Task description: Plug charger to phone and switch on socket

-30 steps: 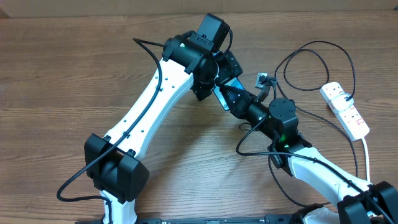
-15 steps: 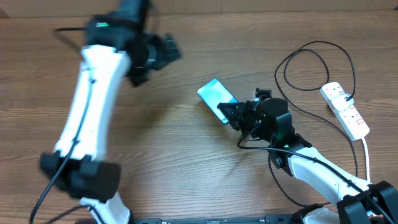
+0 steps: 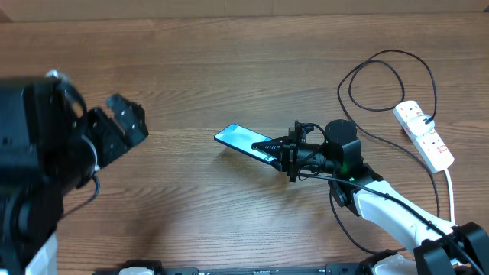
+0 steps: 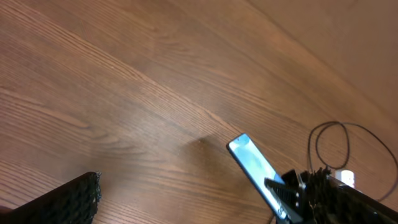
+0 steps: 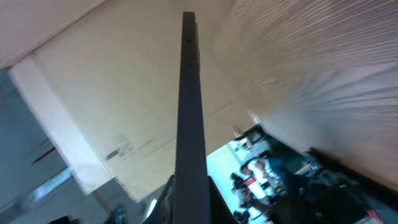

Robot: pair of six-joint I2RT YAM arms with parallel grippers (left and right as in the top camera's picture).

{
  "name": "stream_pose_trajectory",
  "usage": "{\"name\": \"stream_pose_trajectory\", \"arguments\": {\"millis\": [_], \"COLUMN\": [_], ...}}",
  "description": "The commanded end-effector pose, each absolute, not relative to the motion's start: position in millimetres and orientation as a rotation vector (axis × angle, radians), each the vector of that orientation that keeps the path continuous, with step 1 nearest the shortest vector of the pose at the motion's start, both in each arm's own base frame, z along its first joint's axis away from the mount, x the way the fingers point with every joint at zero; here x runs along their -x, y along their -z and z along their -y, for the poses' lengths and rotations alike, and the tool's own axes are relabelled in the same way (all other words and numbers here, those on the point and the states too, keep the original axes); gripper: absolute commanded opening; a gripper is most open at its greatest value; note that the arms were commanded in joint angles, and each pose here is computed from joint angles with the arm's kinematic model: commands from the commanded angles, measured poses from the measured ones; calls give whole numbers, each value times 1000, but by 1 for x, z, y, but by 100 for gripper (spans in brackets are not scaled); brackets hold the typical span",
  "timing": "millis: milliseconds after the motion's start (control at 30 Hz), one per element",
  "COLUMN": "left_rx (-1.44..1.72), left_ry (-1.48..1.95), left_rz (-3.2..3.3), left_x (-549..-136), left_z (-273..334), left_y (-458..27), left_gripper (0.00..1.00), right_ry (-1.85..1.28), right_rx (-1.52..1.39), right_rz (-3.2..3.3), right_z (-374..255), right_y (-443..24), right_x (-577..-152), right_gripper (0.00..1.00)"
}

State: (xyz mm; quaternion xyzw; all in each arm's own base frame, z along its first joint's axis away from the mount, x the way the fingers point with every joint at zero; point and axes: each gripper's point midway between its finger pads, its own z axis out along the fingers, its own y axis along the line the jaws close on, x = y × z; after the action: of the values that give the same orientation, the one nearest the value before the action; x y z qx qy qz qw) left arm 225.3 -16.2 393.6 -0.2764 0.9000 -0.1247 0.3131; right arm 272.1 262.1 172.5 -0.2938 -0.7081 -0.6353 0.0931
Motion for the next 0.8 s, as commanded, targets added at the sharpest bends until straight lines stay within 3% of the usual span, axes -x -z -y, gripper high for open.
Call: {"name": "stream_pose_trajectory", "arguments": {"millis": [0,133,200,433,533,767], "left_rx": [885,1046,1011,1068,1083,1050], "left_ry": [344,433,639,1158,1256,1357], "left_rz": [-2376,-2451,-2527,-2501,-2520,-2337], "left_x": [-208,-193,-193,-224,-231,-263], "left_z": [14,27,56,115,135,166], "left_y": [-375,-336,-316,-242,-206,-215], "left_gripper": [100,100,100,100,93,86], "right_ry": [1988,2046,2041,2041,2036,2035], "right_rx": [798,758,762,763,762,778], "right_rz": [2015,2003,2004,2003,2003,2004], "right_z": [-267,-268,-268,-268,-268,-268], "right_y": [-206,-217,-216,-216,-216,-215], "right_x": [-273,-274,-273,-274,-273,-275], "right_gripper": [4,4,4,4,4,4]}}
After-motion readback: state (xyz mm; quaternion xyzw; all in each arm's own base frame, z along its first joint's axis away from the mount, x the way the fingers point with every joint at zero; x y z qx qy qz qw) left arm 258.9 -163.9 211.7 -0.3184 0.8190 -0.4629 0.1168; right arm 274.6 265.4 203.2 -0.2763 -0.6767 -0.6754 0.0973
